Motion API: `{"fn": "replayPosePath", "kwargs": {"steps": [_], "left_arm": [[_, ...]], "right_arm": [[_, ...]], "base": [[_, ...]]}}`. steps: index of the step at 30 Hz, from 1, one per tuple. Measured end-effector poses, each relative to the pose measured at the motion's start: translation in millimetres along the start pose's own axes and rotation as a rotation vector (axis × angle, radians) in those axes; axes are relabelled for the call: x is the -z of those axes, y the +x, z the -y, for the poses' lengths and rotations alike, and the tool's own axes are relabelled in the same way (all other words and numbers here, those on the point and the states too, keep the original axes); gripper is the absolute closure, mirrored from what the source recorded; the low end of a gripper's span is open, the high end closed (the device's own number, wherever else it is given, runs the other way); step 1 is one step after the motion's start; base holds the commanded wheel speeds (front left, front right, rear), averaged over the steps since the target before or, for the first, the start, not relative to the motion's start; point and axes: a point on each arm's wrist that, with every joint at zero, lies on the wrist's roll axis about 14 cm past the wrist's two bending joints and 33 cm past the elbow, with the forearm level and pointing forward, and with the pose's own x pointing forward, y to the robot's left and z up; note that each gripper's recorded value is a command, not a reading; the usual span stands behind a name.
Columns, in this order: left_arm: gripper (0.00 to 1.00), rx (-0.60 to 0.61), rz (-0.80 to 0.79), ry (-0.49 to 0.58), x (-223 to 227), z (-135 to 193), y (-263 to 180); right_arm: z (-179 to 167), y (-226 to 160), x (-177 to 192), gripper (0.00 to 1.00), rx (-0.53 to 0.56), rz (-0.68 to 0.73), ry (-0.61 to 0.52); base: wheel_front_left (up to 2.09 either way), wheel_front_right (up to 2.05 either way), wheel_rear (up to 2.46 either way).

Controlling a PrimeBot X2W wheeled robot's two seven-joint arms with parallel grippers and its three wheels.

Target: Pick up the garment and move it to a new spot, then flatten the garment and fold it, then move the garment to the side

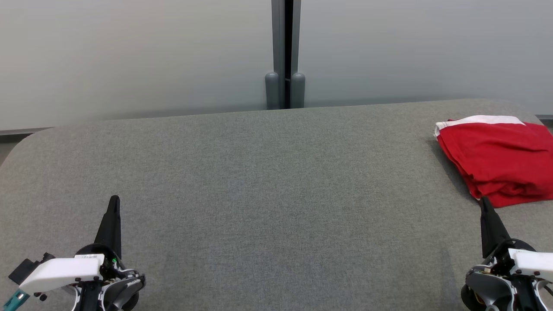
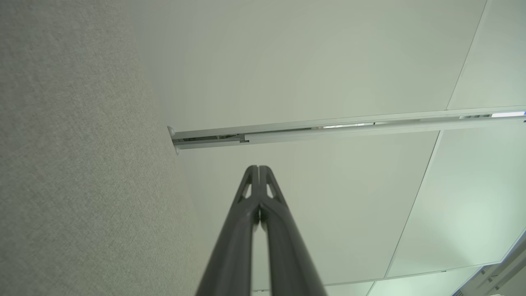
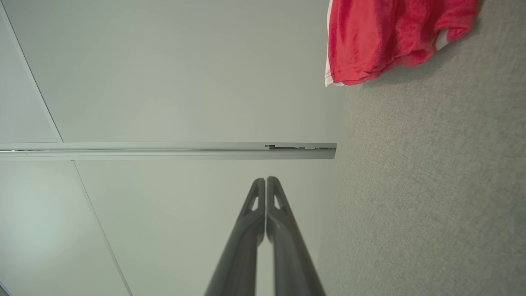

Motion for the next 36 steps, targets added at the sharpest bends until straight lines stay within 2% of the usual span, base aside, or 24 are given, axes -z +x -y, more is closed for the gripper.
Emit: {"fn": "replayPosePath", "kwargs": {"steps": [36], "left_arm": [[1.0,0.001,0.0,0.0,-0.3,0.4,0.2]], "right_arm": [[-0.1,0.0,-0.1,1.0,0.0,0.0,0.0]], "base": [[0.0,0.0,0.0]]}}
